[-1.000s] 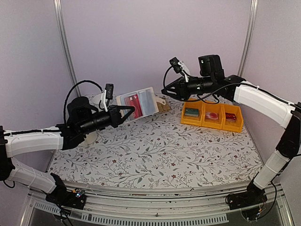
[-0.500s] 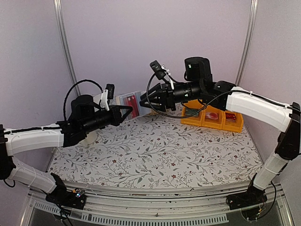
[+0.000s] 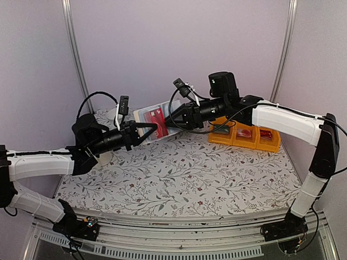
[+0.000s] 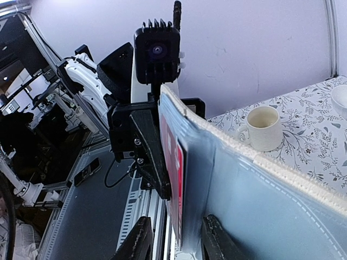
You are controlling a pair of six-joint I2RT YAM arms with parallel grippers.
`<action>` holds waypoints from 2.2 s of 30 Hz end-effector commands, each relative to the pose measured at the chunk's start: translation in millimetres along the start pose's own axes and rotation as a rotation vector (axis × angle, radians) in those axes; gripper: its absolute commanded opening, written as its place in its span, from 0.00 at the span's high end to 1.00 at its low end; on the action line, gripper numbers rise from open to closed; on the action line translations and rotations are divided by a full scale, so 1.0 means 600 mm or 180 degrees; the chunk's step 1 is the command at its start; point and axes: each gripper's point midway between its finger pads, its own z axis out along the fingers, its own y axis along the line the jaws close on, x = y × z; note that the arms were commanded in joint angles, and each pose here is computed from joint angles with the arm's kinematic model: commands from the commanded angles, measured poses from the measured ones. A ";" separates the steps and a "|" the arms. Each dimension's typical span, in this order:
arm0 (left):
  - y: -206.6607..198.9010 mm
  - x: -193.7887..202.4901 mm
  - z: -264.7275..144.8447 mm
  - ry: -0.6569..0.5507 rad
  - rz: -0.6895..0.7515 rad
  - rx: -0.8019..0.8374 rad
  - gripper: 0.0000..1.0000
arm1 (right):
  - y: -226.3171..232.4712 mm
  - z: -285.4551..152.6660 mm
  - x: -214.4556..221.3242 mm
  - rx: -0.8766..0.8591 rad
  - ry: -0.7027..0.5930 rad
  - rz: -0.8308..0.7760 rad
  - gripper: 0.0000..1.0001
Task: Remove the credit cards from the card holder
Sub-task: Remove the credit card from the card slot.
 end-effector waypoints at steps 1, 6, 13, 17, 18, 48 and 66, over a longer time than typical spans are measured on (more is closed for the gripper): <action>-0.048 -0.022 -0.005 -0.0154 0.0080 0.0465 1.00 | 0.010 -0.018 -0.013 -0.0053 -0.0055 -0.0001 0.67; -0.052 -0.021 0.000 -0.0146 0.0021 0.0546 1.00 | 0.024 -0.001 -0.002 -0.0300 0.0001 0.0068 0.72; -0.045 -0.016 0.003 -0.0115 -0.0003 0.0499 1.00 | 0.056 -0.002 -0.012 -0.0560 -0.0063 -0.0062 0.82; -0.041 -0.011 0.005 -0.0082 -0.0018 0.0471 1.00 | 0.049 0.006 -0.010 -0.0511 -0.0046 -0.0010 0.86; -0.040 -0.010 0.005 -0.0076 -0.0025 0.0464 1.00 | 0.047 0.010 -0.007 -0.0497 -0.0020 0.0020 0.87; -0.018 0.001 0.013 -0.0010 0.0004 0.0254 1.00 | 0.074 0.035 -0.002 -0.0722 0.0089 -0.0056 0.97; -0.049 0.001 0.006 -0.0047 -0.0058 0.0592 0.83 | 0.021 -0.034 -0.020 -0.0197 -0.0099 0.0038 0.99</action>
